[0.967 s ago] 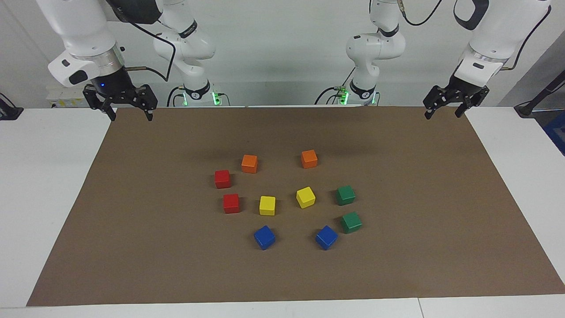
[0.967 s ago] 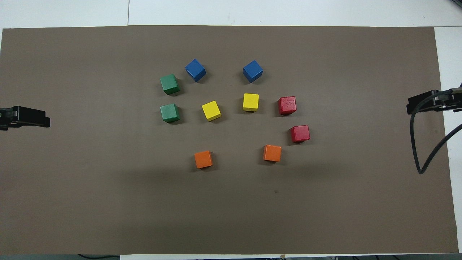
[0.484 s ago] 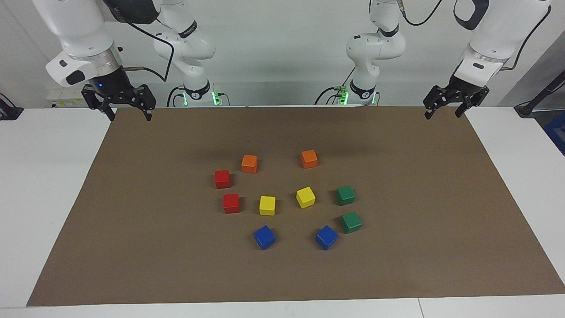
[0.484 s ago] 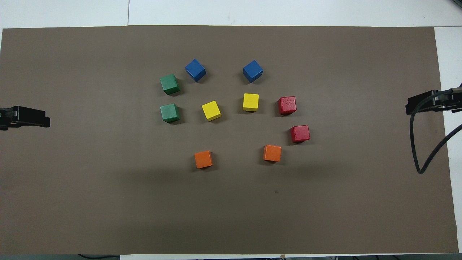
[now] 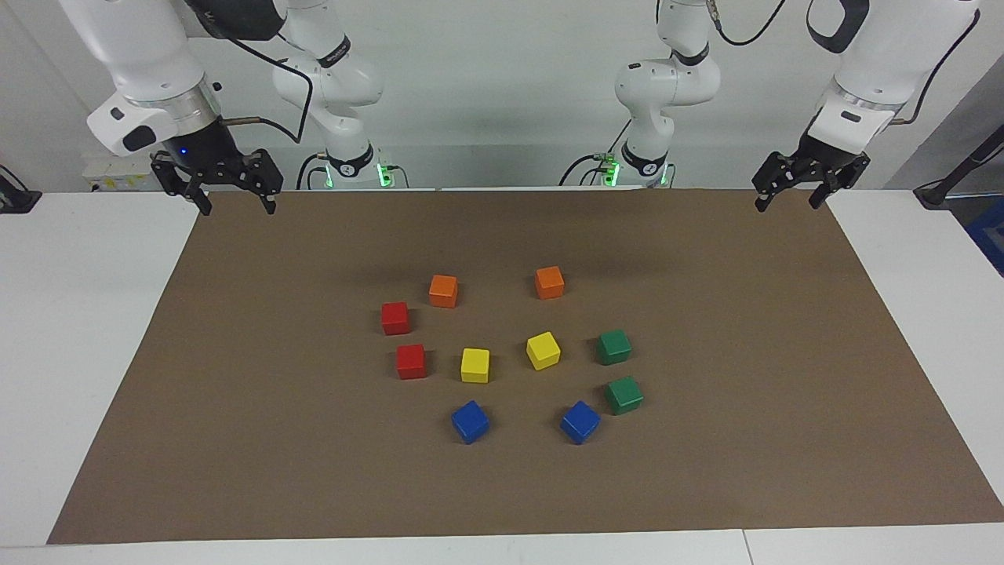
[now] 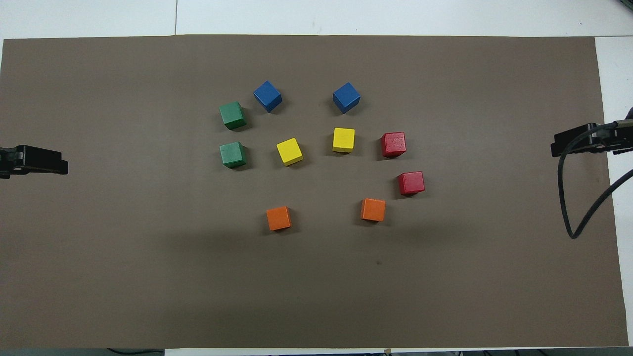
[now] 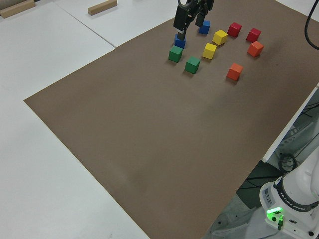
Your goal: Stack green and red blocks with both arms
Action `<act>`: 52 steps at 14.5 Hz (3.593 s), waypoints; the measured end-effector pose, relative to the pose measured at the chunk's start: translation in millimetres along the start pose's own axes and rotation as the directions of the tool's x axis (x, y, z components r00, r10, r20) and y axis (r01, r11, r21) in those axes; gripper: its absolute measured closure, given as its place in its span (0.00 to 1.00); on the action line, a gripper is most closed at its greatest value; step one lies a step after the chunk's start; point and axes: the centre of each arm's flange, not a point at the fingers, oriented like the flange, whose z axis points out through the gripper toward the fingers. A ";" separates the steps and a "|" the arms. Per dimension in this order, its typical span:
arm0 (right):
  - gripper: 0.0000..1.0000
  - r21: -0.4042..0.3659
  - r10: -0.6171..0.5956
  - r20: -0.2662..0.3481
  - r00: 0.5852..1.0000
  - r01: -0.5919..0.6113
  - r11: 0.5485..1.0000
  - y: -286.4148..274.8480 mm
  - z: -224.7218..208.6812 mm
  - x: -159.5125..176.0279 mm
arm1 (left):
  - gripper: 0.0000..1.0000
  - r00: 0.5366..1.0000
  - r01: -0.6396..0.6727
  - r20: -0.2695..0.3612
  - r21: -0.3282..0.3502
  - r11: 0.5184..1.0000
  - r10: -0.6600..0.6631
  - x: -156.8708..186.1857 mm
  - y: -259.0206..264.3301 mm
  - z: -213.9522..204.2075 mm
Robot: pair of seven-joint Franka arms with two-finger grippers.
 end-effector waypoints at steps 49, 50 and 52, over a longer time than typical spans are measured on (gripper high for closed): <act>0.46 0.025 -0.043 -0.063 0.997 0.045 0.999 -126.5 282.2 7.7 | 0.00 0.963 0.269 -0.012 -0.047 0.962 -0.270 68.0 226.2 313.8; 0.46 0.021 -0.064 -0.060 0.996 0.065 0.998 -104.3 262.6 21.5 | 0.00 0.963 0.268 -0.011 -0.046 0.962 -0.268 67.1 228.4 315.2; 0.46 0.012 -0.102 -0.081 0.991 0.103 0.995 -51.9 230.1 44.2 | 0.19 0.964 0.264 -0.011 -0.044 0.964 -0.264 66.0 231.1 315.9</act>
